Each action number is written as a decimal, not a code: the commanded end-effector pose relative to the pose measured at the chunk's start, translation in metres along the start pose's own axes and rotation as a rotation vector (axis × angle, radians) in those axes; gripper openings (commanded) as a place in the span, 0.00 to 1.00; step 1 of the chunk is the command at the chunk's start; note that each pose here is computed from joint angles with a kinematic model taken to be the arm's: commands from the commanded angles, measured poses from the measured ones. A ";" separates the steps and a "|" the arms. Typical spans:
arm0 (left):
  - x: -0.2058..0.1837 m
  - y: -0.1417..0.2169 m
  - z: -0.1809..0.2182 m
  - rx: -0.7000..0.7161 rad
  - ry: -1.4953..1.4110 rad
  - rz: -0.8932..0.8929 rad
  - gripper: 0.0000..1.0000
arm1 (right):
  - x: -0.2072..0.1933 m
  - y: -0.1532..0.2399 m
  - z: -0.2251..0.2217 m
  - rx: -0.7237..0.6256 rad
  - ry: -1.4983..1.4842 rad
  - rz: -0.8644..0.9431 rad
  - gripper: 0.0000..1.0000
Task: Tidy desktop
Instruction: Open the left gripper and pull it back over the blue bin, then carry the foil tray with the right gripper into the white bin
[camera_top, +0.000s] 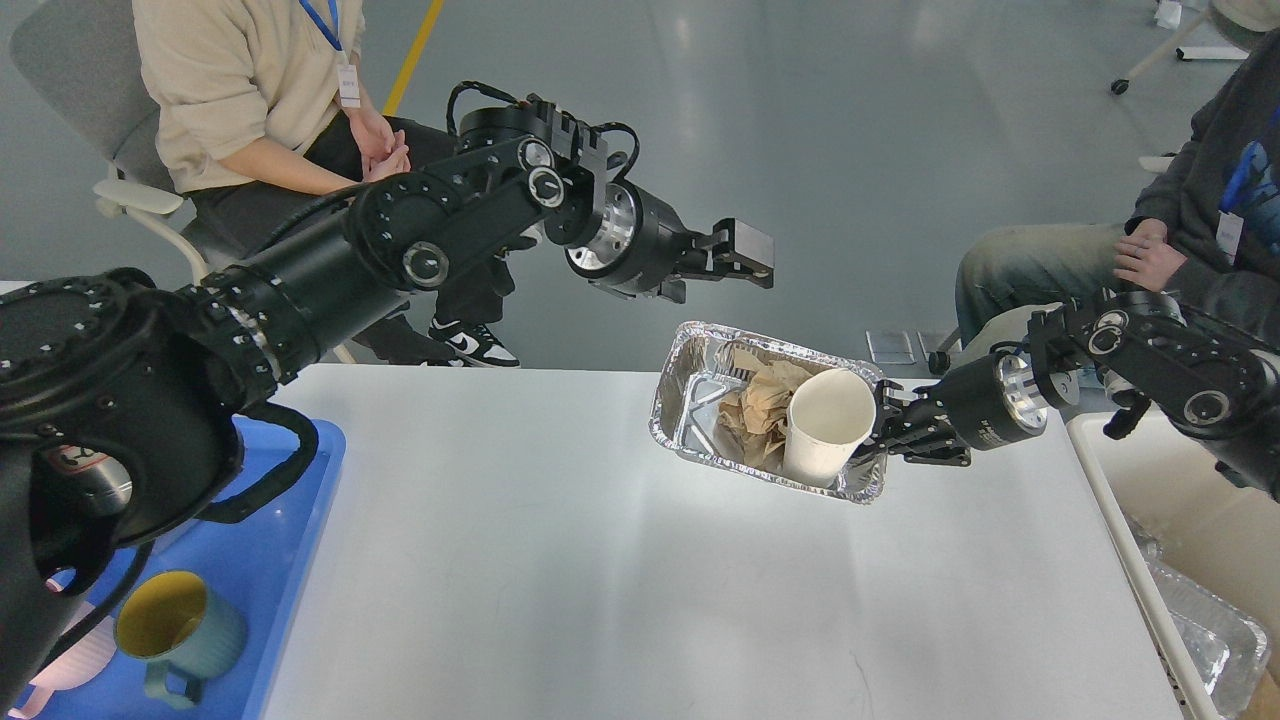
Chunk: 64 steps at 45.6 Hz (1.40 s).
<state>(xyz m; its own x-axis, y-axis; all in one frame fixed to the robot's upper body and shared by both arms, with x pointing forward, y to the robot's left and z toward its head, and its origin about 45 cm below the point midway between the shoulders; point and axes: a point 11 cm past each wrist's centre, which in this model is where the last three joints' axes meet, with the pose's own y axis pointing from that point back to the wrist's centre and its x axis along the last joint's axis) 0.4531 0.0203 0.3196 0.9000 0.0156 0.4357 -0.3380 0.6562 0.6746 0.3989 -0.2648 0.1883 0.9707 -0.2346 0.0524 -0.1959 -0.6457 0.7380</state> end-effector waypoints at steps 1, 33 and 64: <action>0.015 0.033 -0.029 -0.067 0.109 0.066 0.97 | 0.000 0.000 0.001 -0.001 -0.001 0.000 0.00; -0.042 0.045 -0.253 -0.489 1.300 0.434 0.97 | 0.000 0.004 0.005 -0.005 -0.010 0.006 0.00; -0.072 0.027 -0.256 -0.643 1.467 0.386 0.97 | 0.013 0.047 0.047 -0.075 -0.083 0.099 0.00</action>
<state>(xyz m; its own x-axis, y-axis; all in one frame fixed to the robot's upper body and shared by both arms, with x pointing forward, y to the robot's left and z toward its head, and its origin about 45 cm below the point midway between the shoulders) 0.4487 0.2302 0.1501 0.3886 0.6674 -0.6353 -0.7623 0.6202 0.1852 0.3965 -0.3026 0.1880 0.9515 -0.3020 0.0594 -0.2382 -0.6004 0.7634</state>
